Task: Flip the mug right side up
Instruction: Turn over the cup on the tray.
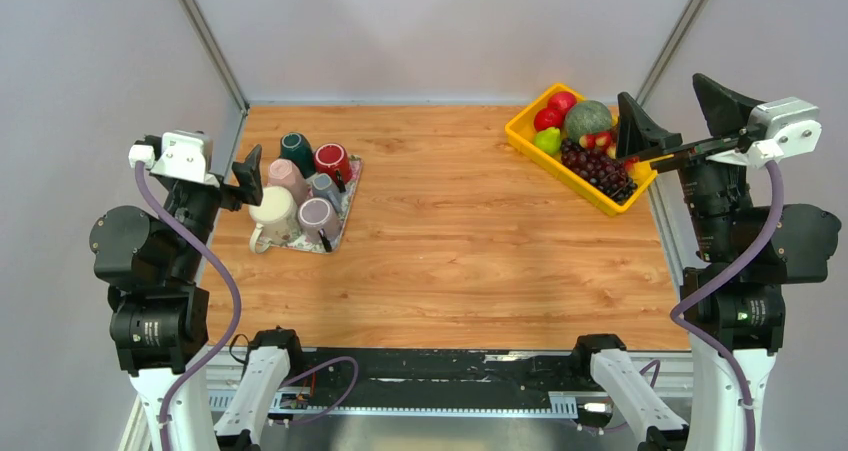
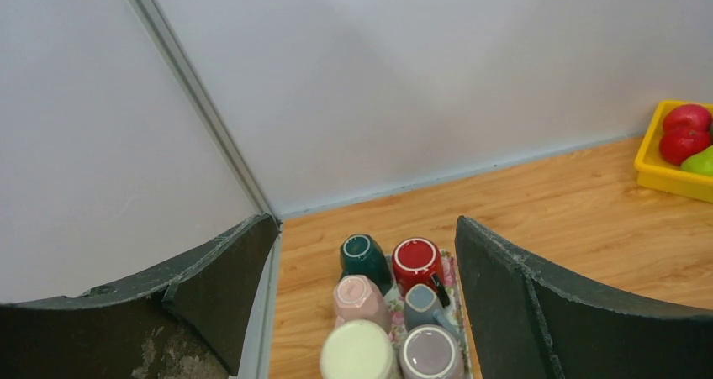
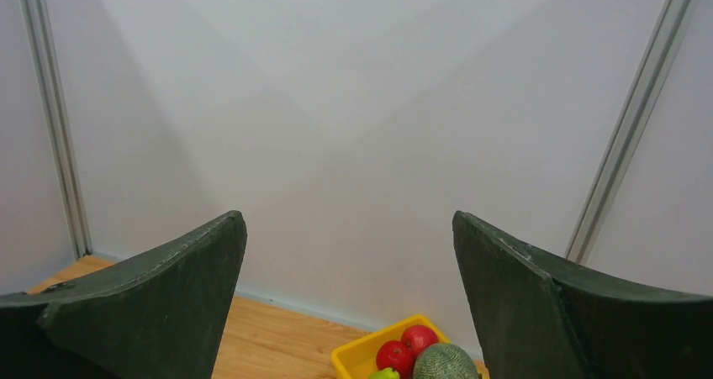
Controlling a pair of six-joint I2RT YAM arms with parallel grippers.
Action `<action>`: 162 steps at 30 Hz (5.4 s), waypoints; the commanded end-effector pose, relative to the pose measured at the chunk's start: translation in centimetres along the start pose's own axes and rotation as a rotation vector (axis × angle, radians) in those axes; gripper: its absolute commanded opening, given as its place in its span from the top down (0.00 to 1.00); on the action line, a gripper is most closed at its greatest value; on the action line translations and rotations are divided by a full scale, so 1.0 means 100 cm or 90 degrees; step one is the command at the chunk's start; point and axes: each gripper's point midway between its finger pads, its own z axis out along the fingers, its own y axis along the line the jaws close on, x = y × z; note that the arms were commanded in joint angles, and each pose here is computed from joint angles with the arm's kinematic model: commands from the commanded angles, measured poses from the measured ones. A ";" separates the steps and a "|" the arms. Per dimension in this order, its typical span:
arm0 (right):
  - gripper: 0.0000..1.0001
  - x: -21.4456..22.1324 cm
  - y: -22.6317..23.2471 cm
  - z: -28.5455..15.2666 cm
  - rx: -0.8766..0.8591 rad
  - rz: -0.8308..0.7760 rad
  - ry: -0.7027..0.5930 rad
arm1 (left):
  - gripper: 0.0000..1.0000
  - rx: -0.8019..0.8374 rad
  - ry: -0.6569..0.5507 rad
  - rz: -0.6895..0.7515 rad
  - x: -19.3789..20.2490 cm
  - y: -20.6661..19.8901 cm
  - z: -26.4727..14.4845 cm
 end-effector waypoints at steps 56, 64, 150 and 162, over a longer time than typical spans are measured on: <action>0.00 0.195 0.089 -0.038 -0.306 0.031 0.166 | 0.10 -0.054 0.390 0.109 0.247 0.011 -0.001; 0.00 0.202 0.088 -0.040 -0.303 0.030 0.174 | 0.10 -0.066 0.448 0.106 0.293 0.011 -0.007; 0.00 0.256 0.061 -0.054 -0.347 0.076 0.263 | 0.38 0.287 0.474 -0.010 0.412 0.022 0.011; 0.00 0.255 0.064 -0.056 -0.360 0.088 0.260 | 0.42 0.270 0.462 -0.034 0.413 0.028 0.023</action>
